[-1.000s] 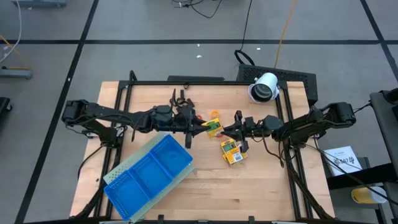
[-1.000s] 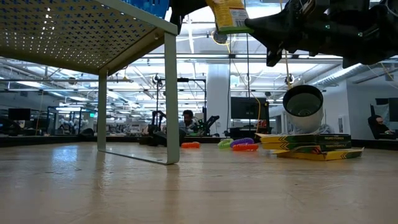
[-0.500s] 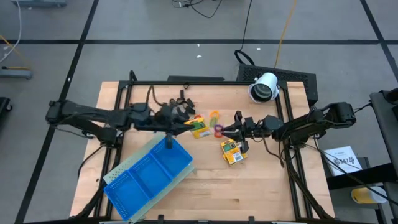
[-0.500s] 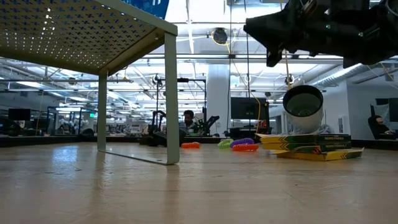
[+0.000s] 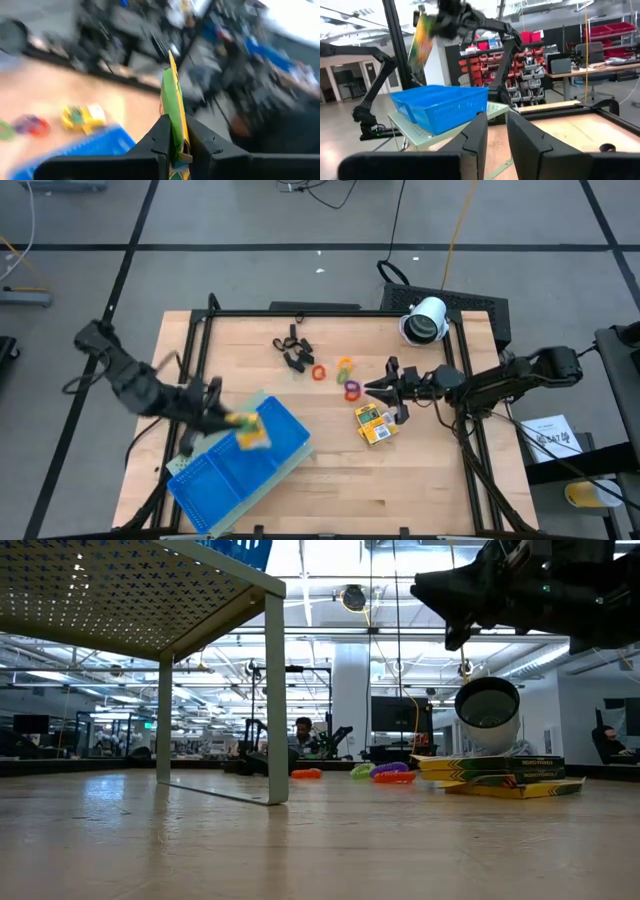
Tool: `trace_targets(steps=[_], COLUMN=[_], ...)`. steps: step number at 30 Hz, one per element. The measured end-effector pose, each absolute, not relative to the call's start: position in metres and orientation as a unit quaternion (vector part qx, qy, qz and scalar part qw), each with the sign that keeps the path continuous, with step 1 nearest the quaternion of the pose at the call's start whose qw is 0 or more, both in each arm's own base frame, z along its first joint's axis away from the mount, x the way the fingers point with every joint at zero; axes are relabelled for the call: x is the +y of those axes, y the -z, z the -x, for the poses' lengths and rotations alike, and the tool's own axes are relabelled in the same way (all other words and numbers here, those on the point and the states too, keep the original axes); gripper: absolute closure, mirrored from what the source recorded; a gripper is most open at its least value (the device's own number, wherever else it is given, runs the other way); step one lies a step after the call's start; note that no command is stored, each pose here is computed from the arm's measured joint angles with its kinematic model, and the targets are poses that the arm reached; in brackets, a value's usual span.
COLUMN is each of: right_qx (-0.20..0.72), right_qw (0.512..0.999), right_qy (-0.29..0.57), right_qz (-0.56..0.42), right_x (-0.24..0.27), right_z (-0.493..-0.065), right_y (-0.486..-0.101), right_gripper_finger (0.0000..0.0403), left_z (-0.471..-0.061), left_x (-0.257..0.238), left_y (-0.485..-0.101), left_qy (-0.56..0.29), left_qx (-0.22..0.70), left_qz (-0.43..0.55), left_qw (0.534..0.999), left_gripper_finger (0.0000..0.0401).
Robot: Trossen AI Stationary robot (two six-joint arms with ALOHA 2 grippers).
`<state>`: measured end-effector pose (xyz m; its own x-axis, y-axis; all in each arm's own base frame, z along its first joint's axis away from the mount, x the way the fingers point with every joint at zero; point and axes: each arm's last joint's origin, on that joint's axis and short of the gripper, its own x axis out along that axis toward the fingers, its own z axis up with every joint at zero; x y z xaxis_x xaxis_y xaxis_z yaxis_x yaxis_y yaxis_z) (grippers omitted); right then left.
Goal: Pick & Place Office Desk Supplies
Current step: Put the yellow crayon box into the bottom blue basket on the shelf
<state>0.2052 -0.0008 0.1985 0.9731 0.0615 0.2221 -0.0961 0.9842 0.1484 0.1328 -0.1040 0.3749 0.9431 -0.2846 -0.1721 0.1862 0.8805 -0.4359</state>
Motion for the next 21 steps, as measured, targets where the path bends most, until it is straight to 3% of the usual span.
trace_targets(steps=[5, 11, 21], right_qx=[-0.118, -0.118, -0.118], right_qw=[0.989, 0.989, 0.989], right_qy=[-0.041, -0.041, -0.041], right_qz=[-0.079, -0.079, -0.079], right_x=[-0.001, -0.001, -0.001], right_z=[-0.200, -0.200, -0.200], right_y=[-0.201, -0.201, -0.201], right_gripper_finger=[0.0343, 0.0344, 0.0344], left_z=[-0.116, -0.103, -0.081], left_x=[-0.131, -0.152, -0.168], left_y=[-0.357, -0.352, -0.346], left_qy=[0.160, 0.146, 0.134], left_qx=[0.218, 0.233, 0.260], left_qz=[0.252, 0.334, 0.409], left_qw=[0.929, 0.902, 0.865], left_gripper_finger=[0.0355, 0.0365, 0.0342])
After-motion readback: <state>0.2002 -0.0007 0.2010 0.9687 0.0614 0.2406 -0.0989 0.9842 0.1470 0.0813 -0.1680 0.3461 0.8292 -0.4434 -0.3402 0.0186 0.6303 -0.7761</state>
